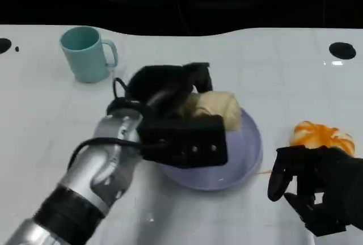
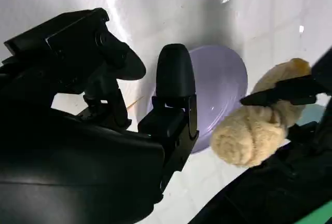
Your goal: Grasp the towel on the left side of the plate with the left hand and place it into the plate.
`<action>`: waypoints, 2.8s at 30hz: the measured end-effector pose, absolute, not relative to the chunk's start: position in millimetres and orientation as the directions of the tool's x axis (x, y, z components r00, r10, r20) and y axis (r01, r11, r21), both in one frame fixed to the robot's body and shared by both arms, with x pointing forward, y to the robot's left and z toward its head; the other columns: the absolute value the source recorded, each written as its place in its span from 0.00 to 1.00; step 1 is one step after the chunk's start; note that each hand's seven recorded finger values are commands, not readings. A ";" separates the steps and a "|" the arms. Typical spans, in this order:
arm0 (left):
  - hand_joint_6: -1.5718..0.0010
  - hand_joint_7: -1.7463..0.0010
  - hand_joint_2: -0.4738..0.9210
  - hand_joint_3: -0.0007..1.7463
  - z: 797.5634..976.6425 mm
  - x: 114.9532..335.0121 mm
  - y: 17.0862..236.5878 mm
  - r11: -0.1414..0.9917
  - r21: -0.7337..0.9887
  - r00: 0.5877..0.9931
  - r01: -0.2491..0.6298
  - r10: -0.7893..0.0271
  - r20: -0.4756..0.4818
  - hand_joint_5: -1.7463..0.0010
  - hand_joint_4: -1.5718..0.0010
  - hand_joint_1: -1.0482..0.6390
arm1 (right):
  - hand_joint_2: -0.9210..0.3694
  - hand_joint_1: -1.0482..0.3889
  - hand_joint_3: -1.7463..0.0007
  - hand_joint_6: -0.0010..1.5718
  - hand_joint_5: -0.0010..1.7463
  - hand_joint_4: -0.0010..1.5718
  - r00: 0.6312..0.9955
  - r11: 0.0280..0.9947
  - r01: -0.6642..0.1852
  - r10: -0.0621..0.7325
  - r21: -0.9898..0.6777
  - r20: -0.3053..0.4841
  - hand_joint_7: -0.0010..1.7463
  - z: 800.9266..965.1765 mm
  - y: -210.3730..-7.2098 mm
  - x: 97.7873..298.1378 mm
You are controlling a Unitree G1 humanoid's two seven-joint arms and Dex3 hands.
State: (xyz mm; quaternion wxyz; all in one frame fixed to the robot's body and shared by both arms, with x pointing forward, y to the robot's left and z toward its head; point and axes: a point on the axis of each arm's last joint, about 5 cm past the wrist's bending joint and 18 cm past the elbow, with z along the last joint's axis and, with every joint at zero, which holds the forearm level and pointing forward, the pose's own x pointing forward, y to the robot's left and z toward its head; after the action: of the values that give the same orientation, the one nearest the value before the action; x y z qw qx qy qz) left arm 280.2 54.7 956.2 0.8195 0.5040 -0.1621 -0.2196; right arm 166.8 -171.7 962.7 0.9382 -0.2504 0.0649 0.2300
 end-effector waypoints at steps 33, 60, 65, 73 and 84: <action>0.81 0.95 1.00 0.09 974.1 270.4 70.3 0.229 0.915 0.768 0.333 -0.629 -0.122 0.67 0.88 0.30 | 0.28 0.75 0.38 0.45 1.00 0.47 0.884 0.774 -0.468 0.406 -0.427 -0.233 0.83 966.2 -171.2 165.2; 0.54 0.37 0.63 0.81 970.5 196.0 176.1 0.853 0.017 0.853 0.522 -0.522 -0.011 0.15 0.54 0.56 | 0.27 0.74 0.38 0.44 1.00 0.46 0.879 0.769 -0.477 0.413 -0.425 -0.238 0.82 964.3 -168.5 169.3; 0.54 0.18 0.72 0.75 976.7 182.6 183.3 0.861 -0.076 0.857 0.503 -0.509 -0.086 0.03 0.52 0.59 | 0.27 0.73 0.38 0.44 1.00 0.46 0.879 0.768 -0.478 0.412 -0.426 -0.241 0.82 963.3 -168.5 170.0; 0.54 0.01 0.70 0.80 970.4 161.2 182.7 0.892 -0.163 0.855 0.422 -0.452 -0.256 0.00 0.43 0.60 | 0.28 0.73 0.37 0.45 1.00 0.46 0.880 0.765 -0.476 0.418 -0.435 -0.227 0.81 962.7 -170.0 170.2; 0.55 0.00 0.67 0.82 960.5 170.3 180.8 0.921 -0.139 0.851 0.364 -0.389 -0.353 0.00 0.43 0.60 | 0.28 0.74 0.37 0.45 1.00 0.47 0.888 0.771 -0.460 0.398 -0.440 -0.229 0.82 961.8 -174.9 169.7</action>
State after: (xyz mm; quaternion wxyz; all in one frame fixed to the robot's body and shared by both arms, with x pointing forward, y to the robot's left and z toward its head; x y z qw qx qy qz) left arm 170.3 180.8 960.5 0.9613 -0.0337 0.1906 -0.1959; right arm 169.7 -174.9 961.8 0.9390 -0.2494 0.0615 0.2285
